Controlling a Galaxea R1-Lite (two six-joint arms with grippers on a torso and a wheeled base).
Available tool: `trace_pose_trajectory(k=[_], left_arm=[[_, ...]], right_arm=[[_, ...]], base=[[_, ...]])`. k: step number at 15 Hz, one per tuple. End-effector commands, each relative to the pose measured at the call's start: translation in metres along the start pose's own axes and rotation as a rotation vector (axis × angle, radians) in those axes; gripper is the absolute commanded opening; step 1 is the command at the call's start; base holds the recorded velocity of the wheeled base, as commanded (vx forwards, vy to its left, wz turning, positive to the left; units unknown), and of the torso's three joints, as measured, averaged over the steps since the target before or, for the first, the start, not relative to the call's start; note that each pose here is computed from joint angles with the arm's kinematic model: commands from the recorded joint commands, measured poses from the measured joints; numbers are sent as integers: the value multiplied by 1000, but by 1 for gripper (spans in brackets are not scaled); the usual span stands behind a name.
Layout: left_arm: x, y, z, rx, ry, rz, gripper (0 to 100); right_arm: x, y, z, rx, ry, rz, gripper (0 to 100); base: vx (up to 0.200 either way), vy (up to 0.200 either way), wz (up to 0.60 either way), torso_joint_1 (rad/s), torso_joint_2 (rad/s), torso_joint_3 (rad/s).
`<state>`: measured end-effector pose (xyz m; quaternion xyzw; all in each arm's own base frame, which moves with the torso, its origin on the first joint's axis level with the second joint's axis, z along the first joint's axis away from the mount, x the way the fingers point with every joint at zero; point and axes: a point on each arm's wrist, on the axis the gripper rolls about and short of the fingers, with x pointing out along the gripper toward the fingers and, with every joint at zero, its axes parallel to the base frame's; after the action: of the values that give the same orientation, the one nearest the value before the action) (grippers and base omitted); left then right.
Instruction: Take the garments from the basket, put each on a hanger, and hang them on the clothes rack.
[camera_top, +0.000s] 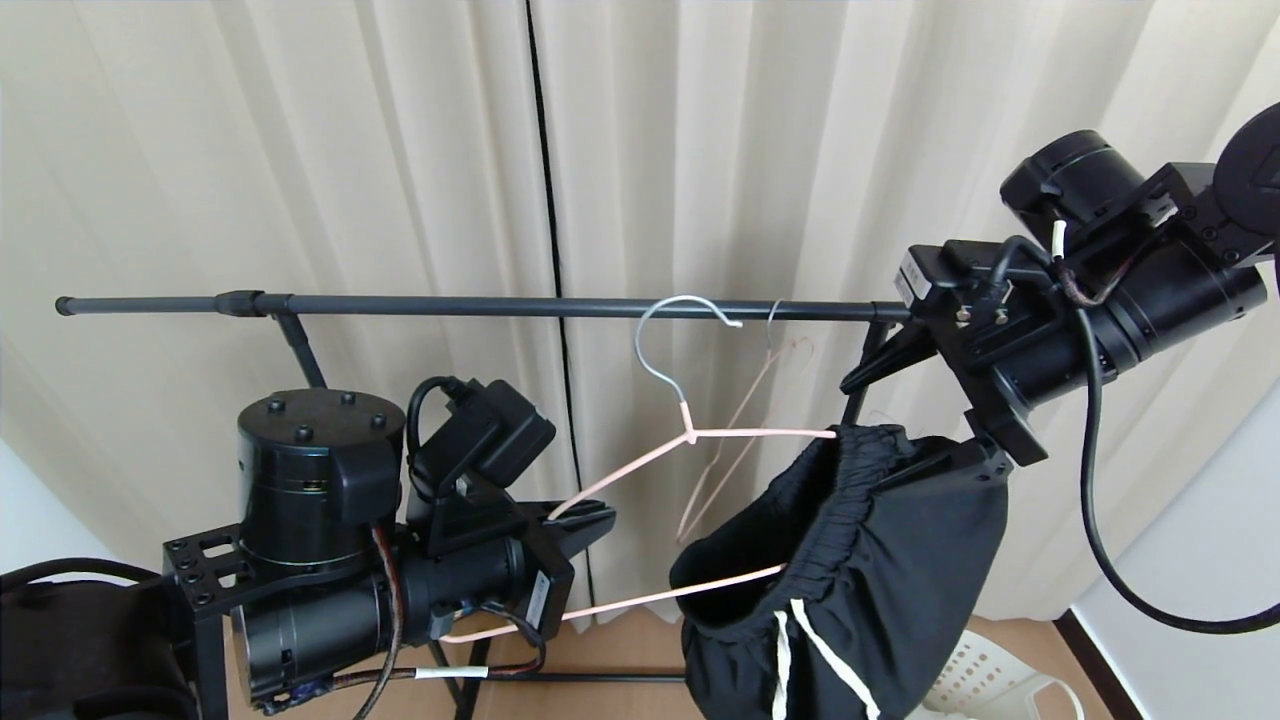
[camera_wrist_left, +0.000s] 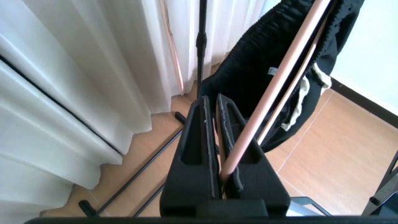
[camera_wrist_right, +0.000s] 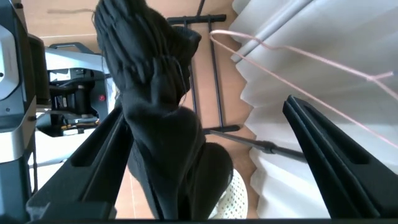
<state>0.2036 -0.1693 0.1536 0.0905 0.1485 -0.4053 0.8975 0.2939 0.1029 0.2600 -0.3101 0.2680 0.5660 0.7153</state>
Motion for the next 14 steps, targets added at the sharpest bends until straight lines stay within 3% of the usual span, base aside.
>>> trace_pose_trajectory(k=[1, 7, 11, 14], left_arm=[[1, 0, 0, 0, 0, -1, 0], [0, 0, 0, 0, 0, -2, 0], [0, 0, -1, 0, 2, -1, 0], [2, 0, 2, 5, -39, 3, 0]], right_arm=[[6, 1, 4, -12, -2, 17, 100], [23, 0, 20, -26, -15, 48, 100], [27, 5, 31, 8, -23, 63, 100], [29, 10, 33, 21, -16, 83, 100]], base=[[0, 0, 0, 0, 0, 0], [0, 0, 0, 0, 0, 0], [0, 0, 0, 0, 0, 0], [0, 0, 0, 0, 0, 0]])
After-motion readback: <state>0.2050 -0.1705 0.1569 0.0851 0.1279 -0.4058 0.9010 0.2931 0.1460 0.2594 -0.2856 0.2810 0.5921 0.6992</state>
